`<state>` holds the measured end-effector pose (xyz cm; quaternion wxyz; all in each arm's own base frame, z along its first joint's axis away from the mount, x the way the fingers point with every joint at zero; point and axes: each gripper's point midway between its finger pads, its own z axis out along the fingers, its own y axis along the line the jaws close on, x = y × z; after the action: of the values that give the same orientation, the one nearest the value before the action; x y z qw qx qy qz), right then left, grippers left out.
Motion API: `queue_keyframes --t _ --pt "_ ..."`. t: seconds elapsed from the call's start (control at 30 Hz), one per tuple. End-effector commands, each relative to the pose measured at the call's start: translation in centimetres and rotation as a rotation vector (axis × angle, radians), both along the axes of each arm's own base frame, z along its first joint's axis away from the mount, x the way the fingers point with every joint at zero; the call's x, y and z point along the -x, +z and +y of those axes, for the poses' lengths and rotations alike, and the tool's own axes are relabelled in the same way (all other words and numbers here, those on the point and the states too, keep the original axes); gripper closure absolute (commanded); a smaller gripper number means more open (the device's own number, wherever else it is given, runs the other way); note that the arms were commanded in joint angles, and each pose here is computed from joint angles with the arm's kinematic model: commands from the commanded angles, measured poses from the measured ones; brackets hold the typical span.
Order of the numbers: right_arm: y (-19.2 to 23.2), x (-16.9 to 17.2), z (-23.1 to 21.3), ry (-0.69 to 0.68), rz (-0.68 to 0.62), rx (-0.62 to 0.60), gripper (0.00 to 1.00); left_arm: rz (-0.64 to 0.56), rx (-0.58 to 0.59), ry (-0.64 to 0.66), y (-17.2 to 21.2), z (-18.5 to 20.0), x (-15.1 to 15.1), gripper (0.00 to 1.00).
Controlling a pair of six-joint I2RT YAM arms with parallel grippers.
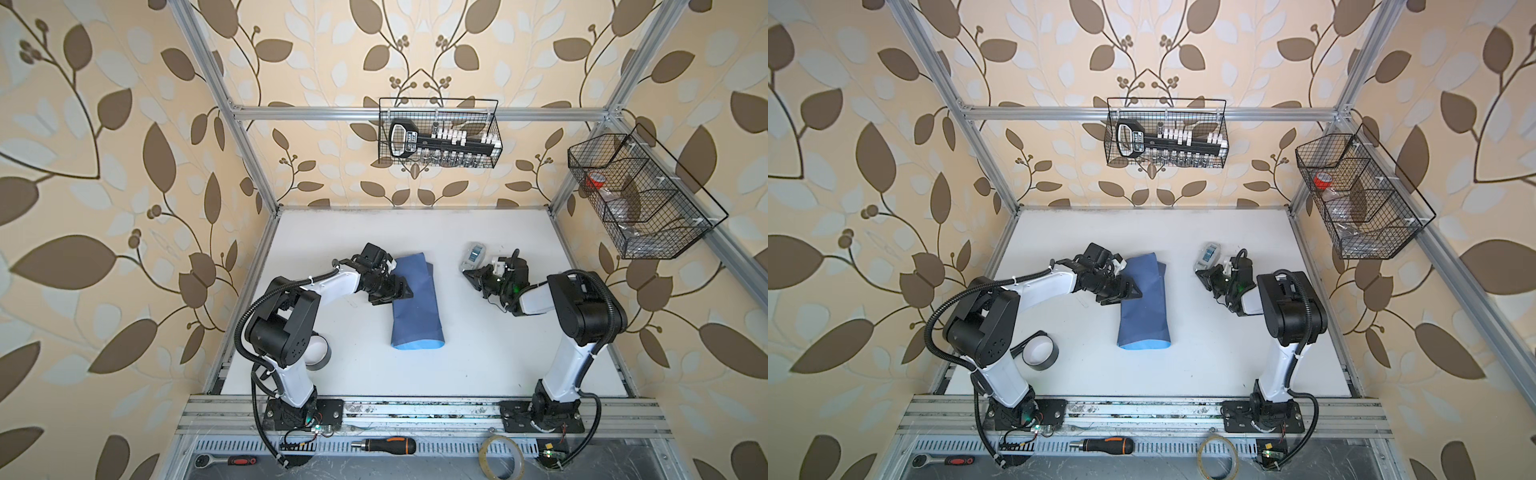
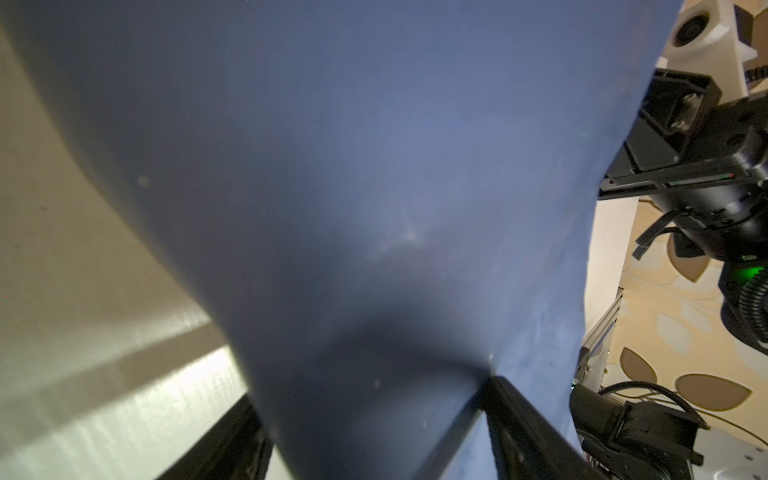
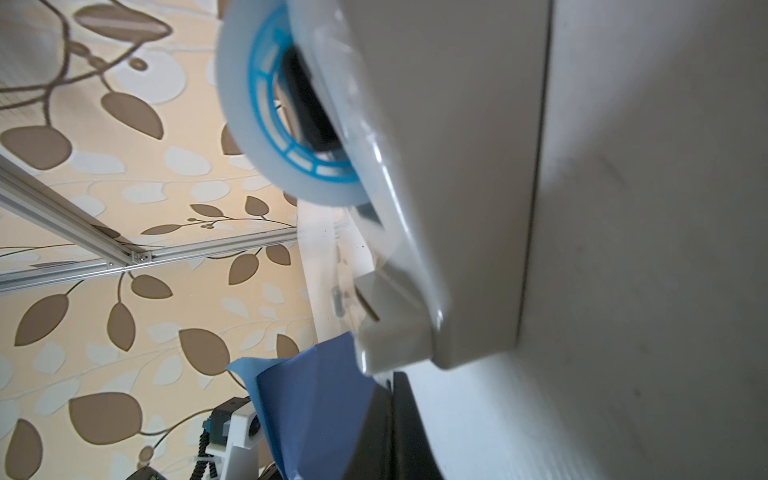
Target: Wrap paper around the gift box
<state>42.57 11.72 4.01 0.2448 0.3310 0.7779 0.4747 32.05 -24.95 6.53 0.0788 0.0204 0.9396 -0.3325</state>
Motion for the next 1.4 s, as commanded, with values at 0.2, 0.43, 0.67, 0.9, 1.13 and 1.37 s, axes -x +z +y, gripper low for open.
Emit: queue_keyframes --t 0.2,0.43,0.67,0.9,1.13,1.37 --pt "-4.2 1.5 -0.3 0.018 0.134 0.054 1.0 0.085 -0.219 0.039 -6.0 3.0 1.4 0.22" --pt "-5.0 1.6 -1.1 0.008 0.162 0.107 1.0 0.089 -0.218 0.04 -6.2 3.0 1.5 0.22" --pt "-5.4 1.8 -1.6 0.006 0.182 0.145 1.0 0.086 -0.218 0.039 -6.1 3.0 1.5 0.22" --pt "-5.6 2.0 -2.5 -0.007 0.2 0.185 1.0 0.086 -0.216 0.039 -6.1 3.0 1.4 0.22" --pt "-5.4 1.9 -3.1 -0.018 0.209 0.227 1.0 0.084 -0.214 0.038 -6.1 2.9 1.4 0.22" --pt "-4.9 1.8 -3.8 -0.036 0.202 0.254 1.0 0.085 -0.213 0.038 -6.1 2.9 1.4 0.22"
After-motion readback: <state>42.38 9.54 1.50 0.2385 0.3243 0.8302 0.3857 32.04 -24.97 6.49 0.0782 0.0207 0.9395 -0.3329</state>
